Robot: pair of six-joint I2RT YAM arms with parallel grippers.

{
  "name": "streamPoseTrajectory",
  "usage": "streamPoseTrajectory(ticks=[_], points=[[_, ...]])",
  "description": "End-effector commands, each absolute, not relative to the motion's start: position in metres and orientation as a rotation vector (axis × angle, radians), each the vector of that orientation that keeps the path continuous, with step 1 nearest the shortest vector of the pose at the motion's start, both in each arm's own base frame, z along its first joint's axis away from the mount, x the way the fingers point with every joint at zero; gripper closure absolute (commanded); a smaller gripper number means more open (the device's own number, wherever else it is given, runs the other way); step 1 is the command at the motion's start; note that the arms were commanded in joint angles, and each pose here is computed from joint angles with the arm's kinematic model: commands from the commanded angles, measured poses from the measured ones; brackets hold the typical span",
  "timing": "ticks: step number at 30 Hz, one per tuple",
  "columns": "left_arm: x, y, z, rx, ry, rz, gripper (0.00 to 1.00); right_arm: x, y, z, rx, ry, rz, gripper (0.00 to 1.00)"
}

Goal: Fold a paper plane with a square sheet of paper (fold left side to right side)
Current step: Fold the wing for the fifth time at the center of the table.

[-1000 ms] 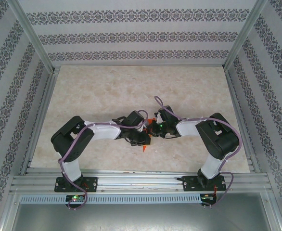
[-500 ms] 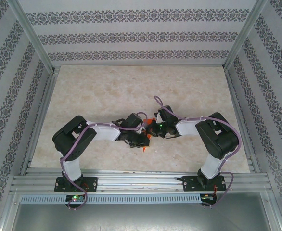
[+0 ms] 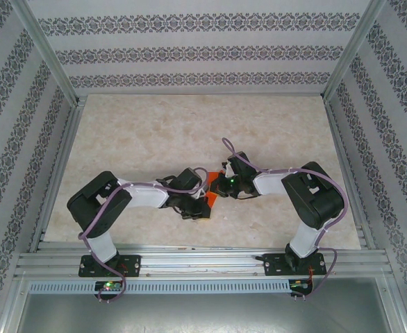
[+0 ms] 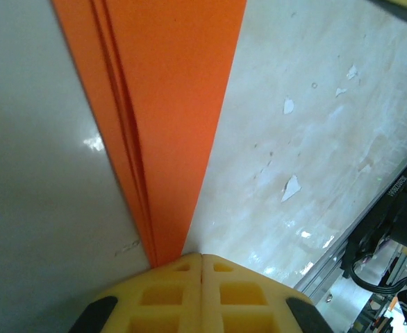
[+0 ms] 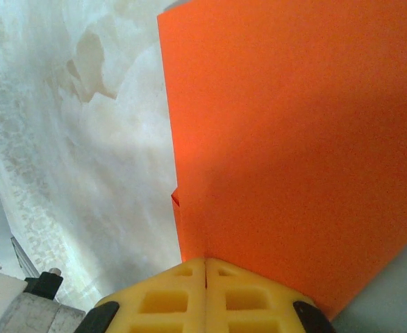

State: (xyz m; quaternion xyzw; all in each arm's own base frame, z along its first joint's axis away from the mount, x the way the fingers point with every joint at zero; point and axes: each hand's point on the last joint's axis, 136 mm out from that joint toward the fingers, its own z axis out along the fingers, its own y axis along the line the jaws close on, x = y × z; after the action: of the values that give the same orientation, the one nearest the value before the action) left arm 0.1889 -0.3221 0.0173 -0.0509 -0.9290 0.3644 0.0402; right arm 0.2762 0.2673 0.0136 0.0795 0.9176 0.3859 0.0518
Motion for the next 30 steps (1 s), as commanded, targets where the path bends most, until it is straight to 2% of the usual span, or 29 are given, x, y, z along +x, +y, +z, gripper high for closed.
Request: streamPoseTrajectory(ticks=[1,8,18,24,30], points=[[0.158,-0.305,0.002,-0.135,-2.788,1.004,1.0,0.249,0.241,-0.031,0.325,2.971,0.961,1.0],[0.16,-0.306,0.013,-0.147,-2.812,1.042,1.0,0.251,0.244,-0.028,0.315,2.965,0.978,1.0],[0.2,-0.317,0.065,-0.149,-2.931,1.21,1.0,0.256,0.249,-0.018,0.307,2.938,1.01,1.0],[0.227,-0.324,0.049,-0.115,-2.962,1.181,1.0,0.258,0.253,-0.015,0.312,2.926,1.027,1.0],[0.236,-0.323,0.023,-0.097,-2.983,1.073,1.0,0.262,0.257,-0.008,0.306,2.904,1.051,1.0]])
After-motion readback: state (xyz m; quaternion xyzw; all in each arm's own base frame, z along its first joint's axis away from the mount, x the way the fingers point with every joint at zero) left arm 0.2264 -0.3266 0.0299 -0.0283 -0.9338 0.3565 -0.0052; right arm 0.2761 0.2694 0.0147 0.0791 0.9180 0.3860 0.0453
